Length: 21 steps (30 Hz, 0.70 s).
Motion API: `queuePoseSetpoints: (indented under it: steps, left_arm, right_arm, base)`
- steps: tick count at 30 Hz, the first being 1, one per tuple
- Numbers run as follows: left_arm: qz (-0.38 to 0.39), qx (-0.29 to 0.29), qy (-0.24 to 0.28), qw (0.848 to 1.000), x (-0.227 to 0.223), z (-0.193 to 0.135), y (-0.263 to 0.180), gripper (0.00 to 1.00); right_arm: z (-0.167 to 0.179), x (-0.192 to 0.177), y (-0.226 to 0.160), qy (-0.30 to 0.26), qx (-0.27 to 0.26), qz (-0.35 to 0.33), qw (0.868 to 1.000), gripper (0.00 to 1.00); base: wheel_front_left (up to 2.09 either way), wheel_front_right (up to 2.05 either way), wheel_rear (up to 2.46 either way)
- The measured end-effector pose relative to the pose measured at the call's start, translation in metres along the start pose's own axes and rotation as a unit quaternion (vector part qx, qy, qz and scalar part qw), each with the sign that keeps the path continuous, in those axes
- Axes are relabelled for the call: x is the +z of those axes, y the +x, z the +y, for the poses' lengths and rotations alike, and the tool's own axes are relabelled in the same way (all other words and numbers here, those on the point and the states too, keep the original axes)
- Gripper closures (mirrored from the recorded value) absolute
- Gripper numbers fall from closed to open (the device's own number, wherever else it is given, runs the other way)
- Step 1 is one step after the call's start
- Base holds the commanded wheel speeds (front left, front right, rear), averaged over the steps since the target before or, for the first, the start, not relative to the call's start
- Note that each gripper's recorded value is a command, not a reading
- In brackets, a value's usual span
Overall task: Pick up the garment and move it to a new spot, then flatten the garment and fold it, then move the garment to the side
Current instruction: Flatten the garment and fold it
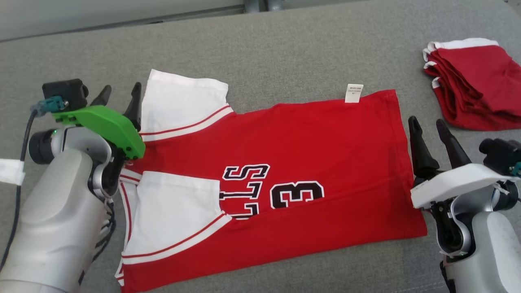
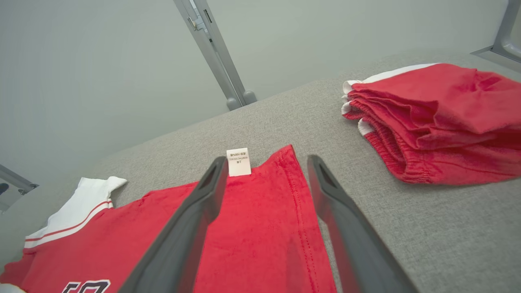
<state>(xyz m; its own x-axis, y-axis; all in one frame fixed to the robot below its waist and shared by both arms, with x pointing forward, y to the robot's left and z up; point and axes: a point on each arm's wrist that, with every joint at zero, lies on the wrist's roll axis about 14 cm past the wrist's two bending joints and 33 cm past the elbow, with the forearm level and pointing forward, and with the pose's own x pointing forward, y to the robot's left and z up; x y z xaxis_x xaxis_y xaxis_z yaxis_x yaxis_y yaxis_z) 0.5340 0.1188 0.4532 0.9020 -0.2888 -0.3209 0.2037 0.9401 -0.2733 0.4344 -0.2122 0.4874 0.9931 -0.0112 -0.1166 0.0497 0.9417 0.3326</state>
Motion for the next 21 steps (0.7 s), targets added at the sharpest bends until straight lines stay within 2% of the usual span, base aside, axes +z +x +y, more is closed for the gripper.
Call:
queuePoseSetpoints:
  steps: [11, 21]
  left_arm:
    - [0.069, -0.004, 0.07, 0.995, -0.037, 0.007, 0.064, 0.0]
    - [0.104, -0.002, 0.083, 0.991, -0.058, 0.013, 0.086, 0.0]
  right_arm:
    - [0.005, -0.007, 0.025, -0.022, 0.014, 0.005, 1.0, 0.0]
    - [0.005, -0.01, 0.027, -0.031, 0.016, 0.008, 0.999, 0.0]
  base:
    - [0.0, 0.0, 0.0]
    - [0.0, 0.0, 0.0]
